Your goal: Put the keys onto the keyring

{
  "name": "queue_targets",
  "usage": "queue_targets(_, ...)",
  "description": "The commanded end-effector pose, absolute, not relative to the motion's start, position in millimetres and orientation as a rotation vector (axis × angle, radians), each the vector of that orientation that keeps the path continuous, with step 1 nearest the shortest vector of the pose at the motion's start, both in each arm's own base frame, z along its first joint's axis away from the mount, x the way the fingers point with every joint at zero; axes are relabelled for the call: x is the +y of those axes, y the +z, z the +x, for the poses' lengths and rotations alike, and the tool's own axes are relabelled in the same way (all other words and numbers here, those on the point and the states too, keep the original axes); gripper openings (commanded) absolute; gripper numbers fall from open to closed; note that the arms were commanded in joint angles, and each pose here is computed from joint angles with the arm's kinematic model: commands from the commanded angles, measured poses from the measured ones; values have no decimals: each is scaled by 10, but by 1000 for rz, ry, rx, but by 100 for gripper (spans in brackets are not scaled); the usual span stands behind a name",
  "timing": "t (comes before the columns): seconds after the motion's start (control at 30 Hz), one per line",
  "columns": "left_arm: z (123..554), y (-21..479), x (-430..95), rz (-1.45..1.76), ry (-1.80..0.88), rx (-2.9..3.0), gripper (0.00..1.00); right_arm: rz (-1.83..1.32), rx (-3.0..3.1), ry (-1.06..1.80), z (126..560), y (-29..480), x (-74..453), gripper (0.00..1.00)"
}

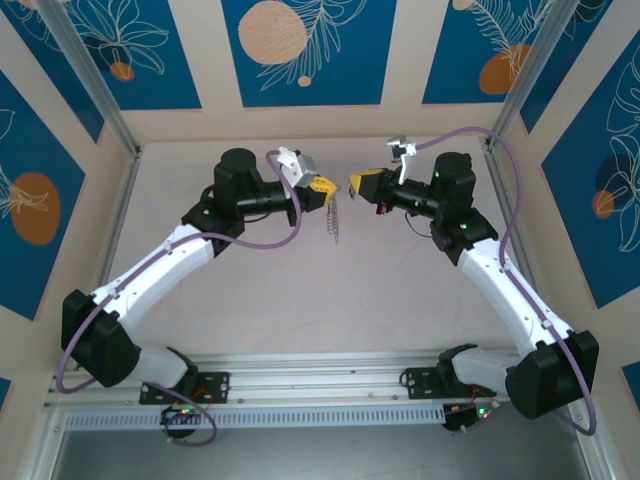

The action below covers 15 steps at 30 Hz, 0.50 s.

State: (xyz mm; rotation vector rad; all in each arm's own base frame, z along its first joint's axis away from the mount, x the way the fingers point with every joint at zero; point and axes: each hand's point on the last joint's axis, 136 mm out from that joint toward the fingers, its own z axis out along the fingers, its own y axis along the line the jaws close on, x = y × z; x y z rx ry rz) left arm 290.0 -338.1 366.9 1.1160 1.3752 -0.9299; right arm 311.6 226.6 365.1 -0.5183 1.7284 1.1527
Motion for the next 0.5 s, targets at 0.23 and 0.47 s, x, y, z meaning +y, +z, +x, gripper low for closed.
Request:
queue_targets(0.23,2830,3943,-3424,1136,-919,1259,0,-613,1662,1227,2837,3803,2384,0)
queue_targets(0.47,2821,3949,-3427,1137,-926,1258,0,-639,1657,1231,2838,3812,2496,0)
